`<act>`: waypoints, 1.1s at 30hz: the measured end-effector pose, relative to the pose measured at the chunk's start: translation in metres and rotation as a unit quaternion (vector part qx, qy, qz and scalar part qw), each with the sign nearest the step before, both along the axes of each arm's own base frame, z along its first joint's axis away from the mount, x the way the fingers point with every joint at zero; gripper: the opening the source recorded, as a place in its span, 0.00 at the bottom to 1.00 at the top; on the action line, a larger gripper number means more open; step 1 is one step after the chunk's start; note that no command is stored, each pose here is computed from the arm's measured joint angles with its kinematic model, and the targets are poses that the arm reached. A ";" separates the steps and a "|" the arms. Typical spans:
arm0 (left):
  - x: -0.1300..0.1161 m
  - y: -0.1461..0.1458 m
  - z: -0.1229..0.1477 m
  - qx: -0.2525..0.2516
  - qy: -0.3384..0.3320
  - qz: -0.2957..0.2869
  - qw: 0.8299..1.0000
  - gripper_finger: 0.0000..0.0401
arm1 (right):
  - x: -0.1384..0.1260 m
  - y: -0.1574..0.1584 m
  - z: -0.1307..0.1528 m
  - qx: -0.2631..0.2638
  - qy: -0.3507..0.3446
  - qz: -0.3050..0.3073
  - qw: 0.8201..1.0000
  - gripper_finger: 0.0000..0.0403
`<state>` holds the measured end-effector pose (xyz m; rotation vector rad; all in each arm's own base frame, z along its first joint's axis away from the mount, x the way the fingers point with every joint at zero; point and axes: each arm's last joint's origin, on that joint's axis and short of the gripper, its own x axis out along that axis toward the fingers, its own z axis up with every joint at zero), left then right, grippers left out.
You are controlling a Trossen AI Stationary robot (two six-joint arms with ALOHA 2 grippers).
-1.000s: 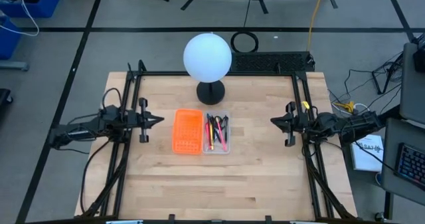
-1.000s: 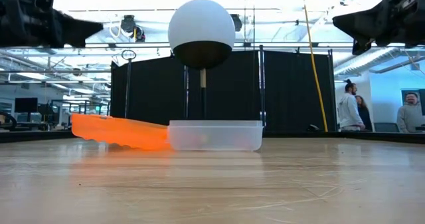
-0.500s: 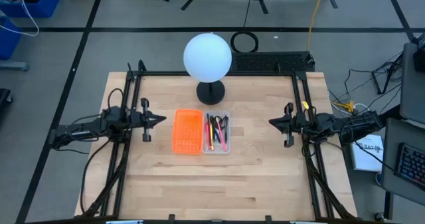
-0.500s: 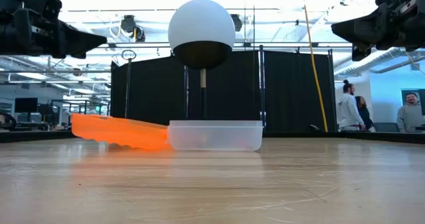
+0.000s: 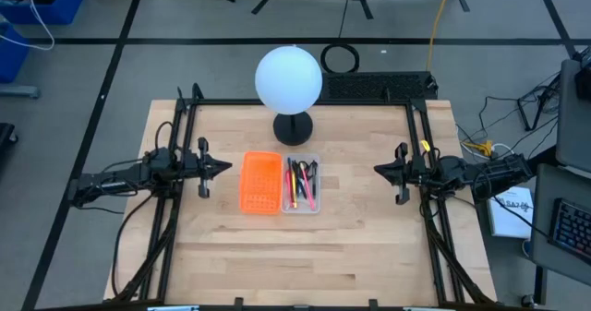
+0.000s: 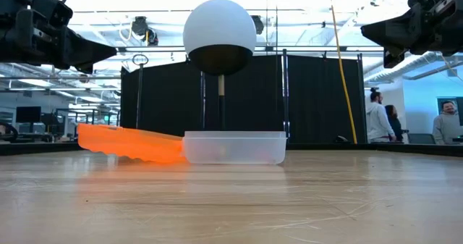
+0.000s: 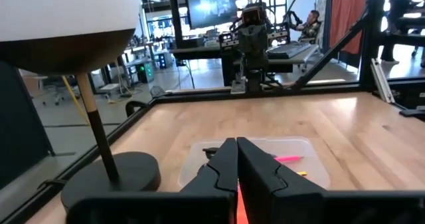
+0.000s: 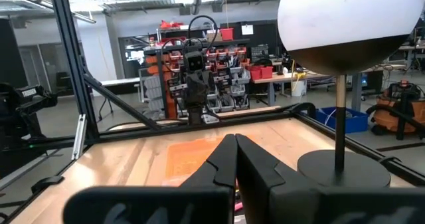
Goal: Pick & place school supplies into a supply box
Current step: Return to Home Position
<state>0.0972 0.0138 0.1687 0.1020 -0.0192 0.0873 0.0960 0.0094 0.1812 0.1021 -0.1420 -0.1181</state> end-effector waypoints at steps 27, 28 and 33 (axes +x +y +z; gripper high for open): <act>0.000 0.000 0.000 0.000 0.000 0.000 1.000 0.14 | 0.000 0.000 0.000 0.000 0.000 0.000 1.000 0.00; 0.000 0.000 0.000 0.000 0.000 0.000 1.000 0.14 | 0.000 0.000 0.000 0.000 0.000 0.000 1.000 0.00; 0.000 0.000 0.000 0.000 0.000 0.000 1.000 0.14 | 0.000 0.000 0.000 0.000 0.000 0.000 1.000 0.00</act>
